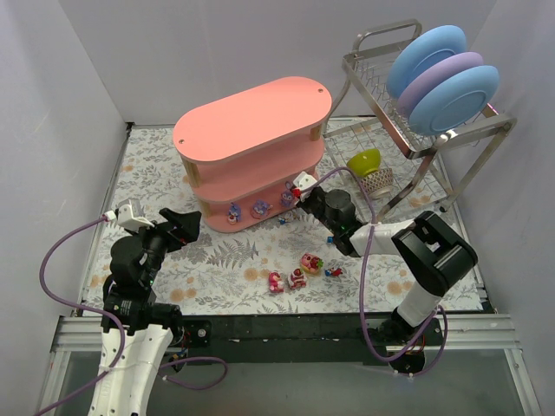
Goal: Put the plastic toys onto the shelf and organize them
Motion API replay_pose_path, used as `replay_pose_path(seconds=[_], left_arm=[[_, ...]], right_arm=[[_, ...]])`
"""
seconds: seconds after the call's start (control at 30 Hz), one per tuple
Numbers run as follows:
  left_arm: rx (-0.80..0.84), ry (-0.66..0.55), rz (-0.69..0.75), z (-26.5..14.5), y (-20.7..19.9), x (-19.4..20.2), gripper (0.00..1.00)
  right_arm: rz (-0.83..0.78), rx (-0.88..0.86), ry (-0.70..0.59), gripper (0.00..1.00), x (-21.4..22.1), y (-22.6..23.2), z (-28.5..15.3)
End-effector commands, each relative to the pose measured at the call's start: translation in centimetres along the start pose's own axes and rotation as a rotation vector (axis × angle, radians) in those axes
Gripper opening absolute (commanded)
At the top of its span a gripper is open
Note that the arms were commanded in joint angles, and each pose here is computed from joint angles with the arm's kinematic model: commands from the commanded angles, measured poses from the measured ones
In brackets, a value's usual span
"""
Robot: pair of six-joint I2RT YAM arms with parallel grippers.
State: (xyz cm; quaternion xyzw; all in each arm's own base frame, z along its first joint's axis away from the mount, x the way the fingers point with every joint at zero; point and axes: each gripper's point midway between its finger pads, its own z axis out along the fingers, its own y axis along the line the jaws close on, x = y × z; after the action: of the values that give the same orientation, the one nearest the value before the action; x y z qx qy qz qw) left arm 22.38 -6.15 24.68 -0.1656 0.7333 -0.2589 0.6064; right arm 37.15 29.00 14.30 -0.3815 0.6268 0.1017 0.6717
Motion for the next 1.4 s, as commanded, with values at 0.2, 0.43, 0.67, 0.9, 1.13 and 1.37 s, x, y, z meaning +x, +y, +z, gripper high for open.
replay_pose_path(seconds=[0.2, 0.43, 0.67, 0.9, 1.13, 1.37], left_arm=[[0.009, 0.020, 0.016, 0.2, 0.0, 0.4, 0.98], [0.010, 0.018, 0.016, 0.1, 0.0, 0.4, 0.98], [0.013, 0.017, 0.017, 0.1, -0.1, 0.4, 0.98], [0.016, 0.012, 0.017, 0.0, -0.2, 0.3, 0.98], [0.019, 0.010, 0.017, -0.1, -0.2, 0.3, 0.98], [0.025, 0.003, 0.020, -0.2, -0.3, 0.2, 0.98]], right_arm=[[-0.066, 0.151, -0.132, 0.01, -3.3, -1.3, 0.9], [-0.108, 0.176, -0.105, 0.02, -2.4, -0.8, 0.9], [-0.112, 0.176, -0.083, 0.01, -1.6, 0.0, 0.9], [-0.076, 0.153, -0.091, 0.01, -2.6, 0.2, 0.3], [-0.033, 0.156, -0.087, 0.01, -3.5, -0.3, -0.6], [0.015, 0.168, -0.052, 0.01, -4.4, -1.0, -1.8]])
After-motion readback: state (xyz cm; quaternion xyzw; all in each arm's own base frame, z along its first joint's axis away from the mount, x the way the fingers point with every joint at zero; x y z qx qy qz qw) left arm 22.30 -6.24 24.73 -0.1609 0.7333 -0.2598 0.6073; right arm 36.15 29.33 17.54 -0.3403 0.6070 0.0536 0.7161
